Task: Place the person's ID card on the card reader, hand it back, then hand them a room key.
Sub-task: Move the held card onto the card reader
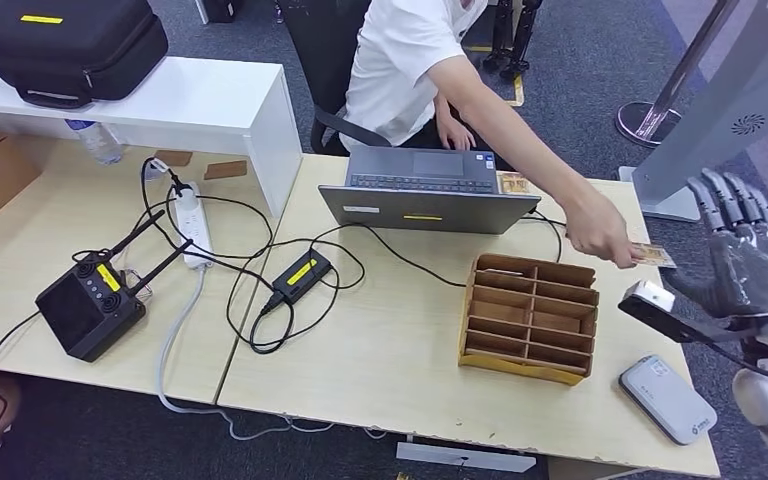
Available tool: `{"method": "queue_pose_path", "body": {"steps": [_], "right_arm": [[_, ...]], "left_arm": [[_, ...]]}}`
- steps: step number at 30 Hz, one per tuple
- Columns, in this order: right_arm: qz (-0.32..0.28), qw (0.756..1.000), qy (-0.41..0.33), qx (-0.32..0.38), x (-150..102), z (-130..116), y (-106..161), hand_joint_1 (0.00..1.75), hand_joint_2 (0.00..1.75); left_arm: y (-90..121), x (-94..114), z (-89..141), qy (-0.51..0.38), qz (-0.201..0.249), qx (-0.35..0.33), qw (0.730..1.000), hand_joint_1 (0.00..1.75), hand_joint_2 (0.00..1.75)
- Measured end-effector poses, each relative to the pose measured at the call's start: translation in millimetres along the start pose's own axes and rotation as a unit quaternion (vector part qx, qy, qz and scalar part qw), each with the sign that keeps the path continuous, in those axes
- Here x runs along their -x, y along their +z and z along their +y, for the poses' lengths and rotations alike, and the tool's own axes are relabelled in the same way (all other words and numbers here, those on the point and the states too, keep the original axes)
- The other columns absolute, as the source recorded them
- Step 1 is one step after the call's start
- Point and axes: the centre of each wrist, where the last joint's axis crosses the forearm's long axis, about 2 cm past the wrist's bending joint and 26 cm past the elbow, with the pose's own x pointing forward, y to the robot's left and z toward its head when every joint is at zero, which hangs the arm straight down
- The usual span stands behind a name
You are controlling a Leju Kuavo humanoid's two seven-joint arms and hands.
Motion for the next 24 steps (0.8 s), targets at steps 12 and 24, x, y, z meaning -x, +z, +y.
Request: {"method": "queue_pose_path", "body": {"steps": [12,24], "right_arm": [[0.009,1.000,-0.019,0.012,-35,27,-40,0.00,1.75],[0.011,0.999,-0.039,0.002,-45,35,-39,0.00,1.75]], "left_arm": [[0,-2,1,-0.008,0.012,0.011,1.000,0.00,1.75],[0,-3,1,-0.011,0.017,0.010,1.000,0.00,1.75]]}}
